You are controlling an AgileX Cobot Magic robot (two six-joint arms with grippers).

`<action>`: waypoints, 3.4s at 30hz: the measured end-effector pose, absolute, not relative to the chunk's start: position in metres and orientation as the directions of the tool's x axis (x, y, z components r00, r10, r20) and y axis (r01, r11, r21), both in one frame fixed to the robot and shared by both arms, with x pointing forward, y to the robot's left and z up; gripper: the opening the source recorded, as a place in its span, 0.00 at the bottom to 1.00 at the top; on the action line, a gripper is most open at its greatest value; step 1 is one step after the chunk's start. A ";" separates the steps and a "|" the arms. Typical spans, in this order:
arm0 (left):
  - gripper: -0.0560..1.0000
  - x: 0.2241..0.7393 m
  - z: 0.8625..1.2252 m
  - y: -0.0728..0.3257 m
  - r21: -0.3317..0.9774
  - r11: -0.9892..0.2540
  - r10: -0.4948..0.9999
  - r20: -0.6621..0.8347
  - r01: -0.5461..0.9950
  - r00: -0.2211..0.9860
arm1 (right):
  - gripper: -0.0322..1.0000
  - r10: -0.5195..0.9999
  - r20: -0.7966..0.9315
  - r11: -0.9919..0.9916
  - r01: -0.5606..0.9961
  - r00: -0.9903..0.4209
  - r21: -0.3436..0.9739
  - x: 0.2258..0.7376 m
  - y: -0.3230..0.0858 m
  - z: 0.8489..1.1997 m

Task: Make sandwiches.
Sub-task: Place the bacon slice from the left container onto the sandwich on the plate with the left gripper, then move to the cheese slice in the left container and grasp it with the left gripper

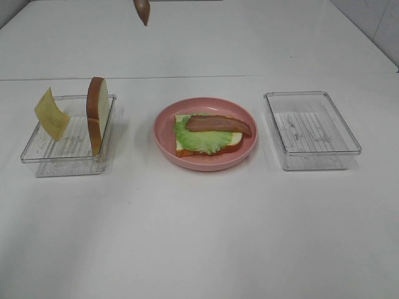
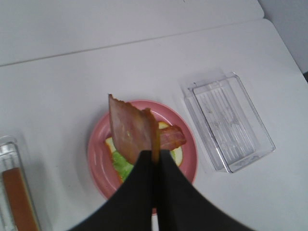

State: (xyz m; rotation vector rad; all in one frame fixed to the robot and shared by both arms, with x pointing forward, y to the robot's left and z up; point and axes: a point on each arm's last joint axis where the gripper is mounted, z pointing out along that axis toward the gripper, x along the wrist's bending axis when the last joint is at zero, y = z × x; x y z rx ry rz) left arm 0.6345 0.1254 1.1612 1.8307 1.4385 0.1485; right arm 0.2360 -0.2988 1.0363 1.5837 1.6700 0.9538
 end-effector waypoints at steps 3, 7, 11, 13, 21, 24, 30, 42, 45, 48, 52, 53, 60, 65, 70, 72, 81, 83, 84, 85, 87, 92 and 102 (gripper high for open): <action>0.05 0.643 1.140 0.102 0.599 -0.078 0.847 -0.382 0.797 0.369 | 0.96 0.997 0.031 0.011 0.533 -0.070 0.846 0.236 -0.299 1.036; 0.05 0.653 1.108 0.065 0.554 -0.126 0.821 -0.407 0.823 0.400 | 0.96 0.997 0.031 0.011 0.533 -0.070 0.846 0.236 -0.299 1.036; 0.05 0.656 1.091 0.048 0.532 -0.149 0.810 -0.418 0.834 0.411 | 0.96 0.997 0.031 0.011 0.533 -0.070 0.846 0.236 -0.299 1.036; 0.05 0.658 1.072 0.033 0.503 -0.167 0.801 -0.432 0.848 0.414 | 0.96 0.997 0.031 0.011 0.533 -0.070 0.846 0.236 -0.299 1.036; 0.05 0.663 1.027 0.007 0.444 -0.167 0.786 -0.479 0.880 0.390 | 0.96 0.997 0.031 0.011 0.533 -0.070 0.846 0.236 -0.299 1.036; 0.05 0.664 1.020 0.002 0.440 -0.153 0.776 -0.501 0.885 0.383 | 0.96 0.997 0.031 0.011 0.533 -0.070 0.846 0.236 -0.299 1.036; 0.05 0.666 1.011 -0.004 0.424 -0.132 0.754 -0.544 0.896 0.369 | 0.96 0.997 0.031 0.011 0.533 -0.070 0.846 0.236 -0.299 1.036; 0.05 0.673 0.966 -0.008 0.361 -0.150 0.774 -0.536 0.921 0.336 | 0.96 0.997 0.031 0.011 0.533 -0.070 0.846 0.236 -0.299 1.036; 0.05 0.674 0.963 -0.005 0.377 -0.177 0.795 -0.489 0.909 0.358 | 0.96 0.997 0.031 0.011 0.533 -0.070 0.846 0.236 -0.299 1.036; 0.05 0.677 0.960 0.001 0.392 -0.201 0.835 -0.411 0.898 0.366 | 0.96 0.997 0.031 0.011 0.533 -0.070 0.846 0.236 -0.299 1.036; 0.05 0.681 0.957 0.008 0.402 -0.207 0.875 -0.332 0.892 0.353 | 0.96 0.997 0.031 0.011 0.533 -0.070 0.846 0.236 -0.299 1.036; 0.05 0.681 0.957 0.008 0.402 -0.207 0.875 -0.332 0.892 0.353 | 0.96 0.997 0.031 0.011 0.533 -0.070 0.846 0.236 -0.299 1.036; 0.05 0.681 0.956 0.010 0.395 -0.212 0.884 -0.313 0.894 0.348 | 0.96 0.997 0.027 0.013 0.533 -0.068 0.846 0.236 -0.299 1.036; 0.05 0.680 0.953 0.015 0.371 -0.255 0.897 -0.254 0.893 0.362 | 0.96 0.997 0.027 0.013 0.533 -0.068 0.846 0.236 -0.299 1.036; 0.05 0.680 0.952 0.018 0.367 -0.281 0.905 -0.206 0.887 0.372 | 0.96 0.997 0.027 0.013 0.533 -0.068 0.846 0.236 -0.299 1.036; 0.05 0.680 0.952 0.019 0.365 -0.284 0.906 -0.202 0.887 0.373 | 0.96 0.997 0.027 0.013 0.533 -0.068 0.846 0.236 -0.299 1.036; 0.22 0.680 0.952 0.019 0.363 -0.284 0.906 -0.201 0.887 0.373 | 0.96 0.997 0.027 0.013 0.533 -0.068 0.846 0.236 -0.299 1.036; 0.31 0.680 0.952 0.019 0.363 -0.286 0.906 -0.198 0.887 0.374 | 0.96 0.997 0.027 0.013 0.533 -0.068 0.846 0.236 -0.299 1.036; 0.31 0.680 0.952 0.019 0.363 -0.286 0.906 -0.198 0.887 0.374 | 0.96 0.997 0.027 0.013 0.533 -0.068 0.846 0.236 -0.299 1.036; 0.53 0.680 0.952 0.019 0.363 -0.287 0.906 -0.197 0.886 0.374 | 0.96 0.997 0.027 0.013 0.533 -0.068 0.846 0.236 -0.299 1.036; 0.74 0.680 0.952 0.020 0.361 -0.291 0.907 -0.191 0.886 0.375 | 0.96 0.997 0.027 0.013 0.533 -0.068 0.846 0.236 -0.299 1.036; 0.97 0.678 0.956 0.022 0.355 -0.302 0.908 -0.175 0.885 0.380 | 0.96 0.997 0.027 0.013 0.533 -0.068 0.846 0.236 -0.299 1.036; 0.99 0.667 1.013 0.029 0.392 -0.308 0.901 -0.173 0.867 0.398 | 0.96 0.997 0.027 0.013 0.533 -0.068 0.846 0.236 -0.299 1.036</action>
